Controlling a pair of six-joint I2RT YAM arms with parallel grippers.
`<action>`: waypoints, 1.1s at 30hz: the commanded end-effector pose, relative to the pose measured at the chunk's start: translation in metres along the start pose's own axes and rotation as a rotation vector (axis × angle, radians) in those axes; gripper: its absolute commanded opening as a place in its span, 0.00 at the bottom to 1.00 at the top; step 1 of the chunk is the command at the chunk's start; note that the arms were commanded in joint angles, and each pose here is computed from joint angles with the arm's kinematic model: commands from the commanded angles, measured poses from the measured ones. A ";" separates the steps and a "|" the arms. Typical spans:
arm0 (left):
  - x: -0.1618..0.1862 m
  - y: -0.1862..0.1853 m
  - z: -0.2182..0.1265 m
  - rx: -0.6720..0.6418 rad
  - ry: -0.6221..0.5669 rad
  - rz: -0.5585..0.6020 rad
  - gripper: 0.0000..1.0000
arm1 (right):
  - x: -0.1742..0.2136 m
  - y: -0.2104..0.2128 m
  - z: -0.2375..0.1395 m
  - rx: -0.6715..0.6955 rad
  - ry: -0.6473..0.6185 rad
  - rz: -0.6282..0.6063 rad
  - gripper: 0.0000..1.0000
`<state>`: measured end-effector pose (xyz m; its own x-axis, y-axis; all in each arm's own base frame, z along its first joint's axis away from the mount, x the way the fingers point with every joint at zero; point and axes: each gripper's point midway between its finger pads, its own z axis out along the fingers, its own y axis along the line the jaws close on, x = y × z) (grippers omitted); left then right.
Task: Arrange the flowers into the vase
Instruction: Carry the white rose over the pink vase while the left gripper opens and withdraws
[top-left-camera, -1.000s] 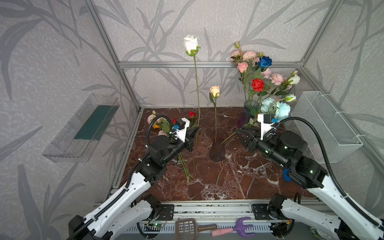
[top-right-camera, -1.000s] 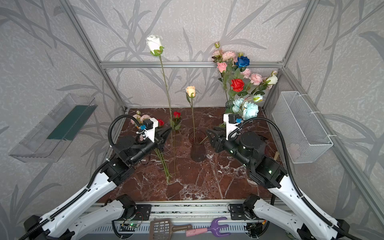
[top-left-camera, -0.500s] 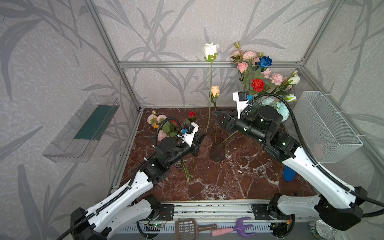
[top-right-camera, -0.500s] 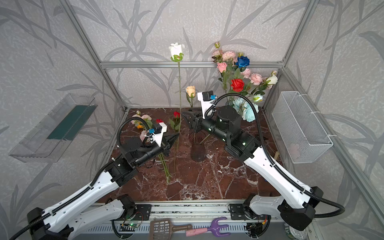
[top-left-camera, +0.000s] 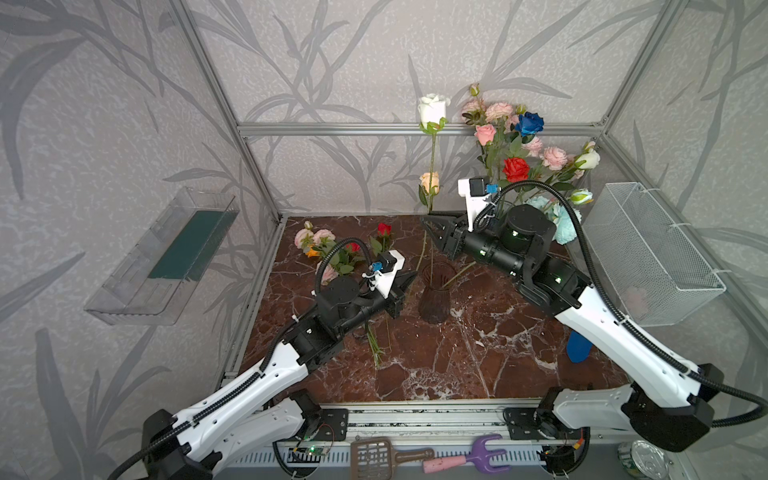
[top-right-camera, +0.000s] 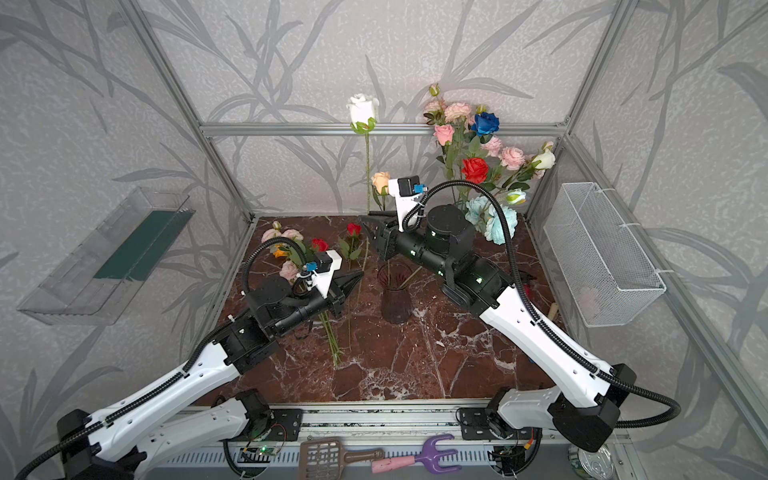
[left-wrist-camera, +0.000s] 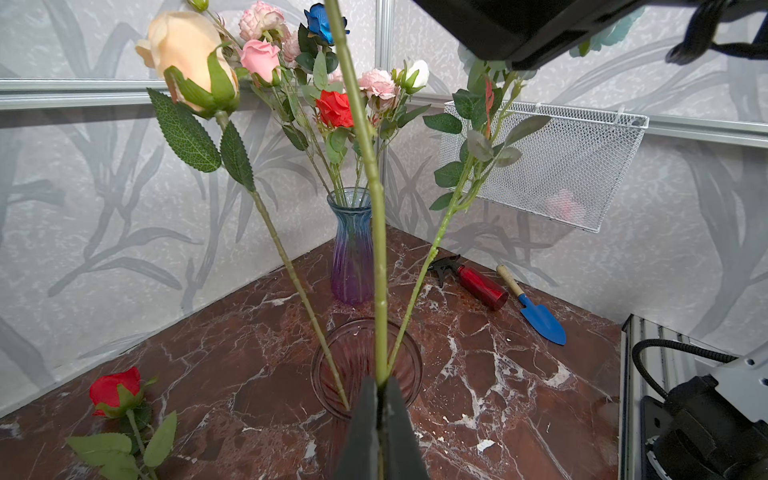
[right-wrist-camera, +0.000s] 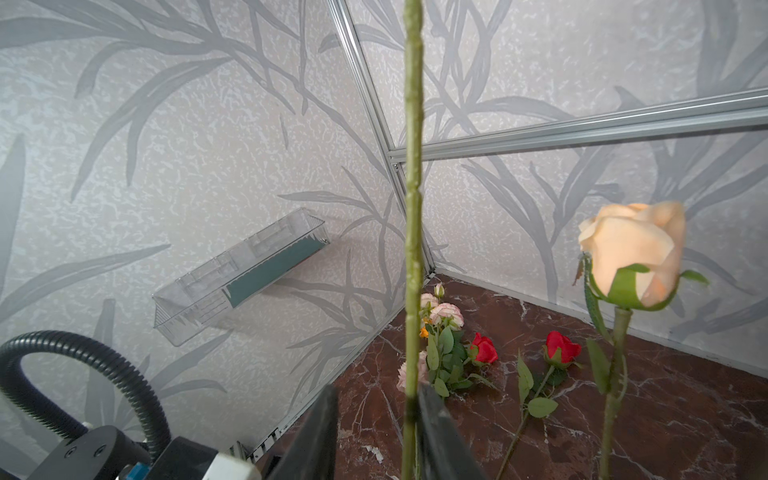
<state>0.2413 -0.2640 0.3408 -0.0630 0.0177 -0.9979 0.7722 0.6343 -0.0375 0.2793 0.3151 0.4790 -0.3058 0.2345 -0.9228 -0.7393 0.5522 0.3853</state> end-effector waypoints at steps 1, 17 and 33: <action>-0.003 0.000 0.000 -0.008 -0.011 0.034 0.00 | -0.023 0.010 -0.004 -0.019 -0.063 -0.013 0.31; -0.003 -0.002 -0.002 -0.013 -0.012 0.060 0.00 | -0.018 0.004 0.006 0.007 -0.042 -0.027 0.11; -0.030 0.043 -0.035 -0.288 -0.190 -0.002 0.67 | -0.043 -0.001 -0.027 0.095 -0.113 -0.121 0.04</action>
<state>0.2476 -0.2326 0.3506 0.0103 -0.0402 -0.9991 0.6533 0.7567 -0.0237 0.2859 0.3030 0.4883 -0.2358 0.2229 -0.9459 -0.7133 0.6213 0.3242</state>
